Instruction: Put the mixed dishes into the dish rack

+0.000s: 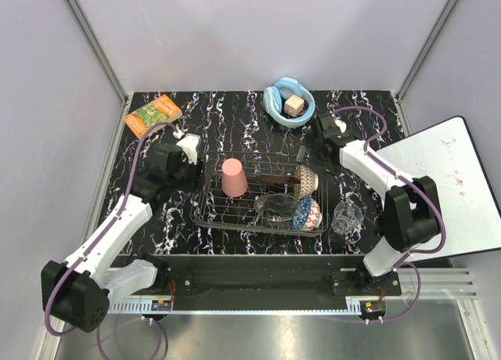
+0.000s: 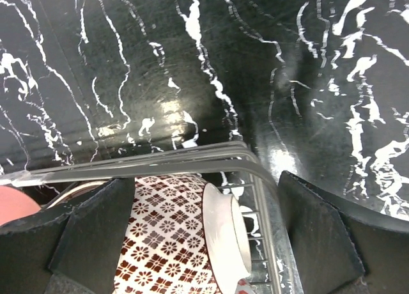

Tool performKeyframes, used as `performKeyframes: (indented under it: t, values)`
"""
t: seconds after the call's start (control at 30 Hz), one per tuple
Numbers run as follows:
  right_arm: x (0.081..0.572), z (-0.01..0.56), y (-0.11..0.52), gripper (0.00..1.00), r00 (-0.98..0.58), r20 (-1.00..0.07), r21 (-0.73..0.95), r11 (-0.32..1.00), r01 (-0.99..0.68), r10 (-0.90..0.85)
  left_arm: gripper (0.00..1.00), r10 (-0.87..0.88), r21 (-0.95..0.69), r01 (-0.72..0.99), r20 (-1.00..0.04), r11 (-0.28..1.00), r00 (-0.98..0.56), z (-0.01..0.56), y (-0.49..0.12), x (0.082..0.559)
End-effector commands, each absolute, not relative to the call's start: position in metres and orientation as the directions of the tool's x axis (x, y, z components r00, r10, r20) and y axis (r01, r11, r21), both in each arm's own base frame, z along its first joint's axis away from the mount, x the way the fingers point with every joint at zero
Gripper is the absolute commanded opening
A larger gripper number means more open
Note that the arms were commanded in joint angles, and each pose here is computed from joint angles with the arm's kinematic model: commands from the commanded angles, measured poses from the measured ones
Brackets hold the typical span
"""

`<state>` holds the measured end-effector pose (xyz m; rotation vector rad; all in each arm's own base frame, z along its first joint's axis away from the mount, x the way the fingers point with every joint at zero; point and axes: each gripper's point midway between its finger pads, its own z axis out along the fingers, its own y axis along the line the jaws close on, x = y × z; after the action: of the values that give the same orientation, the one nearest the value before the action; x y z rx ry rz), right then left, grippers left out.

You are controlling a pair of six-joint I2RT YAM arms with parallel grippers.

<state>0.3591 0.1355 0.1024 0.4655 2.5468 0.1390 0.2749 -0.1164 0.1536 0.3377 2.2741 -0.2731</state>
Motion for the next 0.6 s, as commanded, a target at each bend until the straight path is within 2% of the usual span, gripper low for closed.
performKeyframes:
  t: [0.0, 0.57]
  values:
    - [0.368, 0.105, 0.148, 1.00, -0.803, -0.487, 0.214, 0.939, 0.271, 0.343, 0.53, 0.202, -0.047, 0.365, -0.766, 0.930, -0.610, 0.148, -0.121, 0.285]
    - [0.373, 0.112, 0.077, 1.00, -0.741, -0.600, 0.032, 0.934, 0.355, 0.302, 0.46, 0.288, 0.040, 0.383, -0.730, 0.923, -0.620, 0.107, -0.120, 0.297]
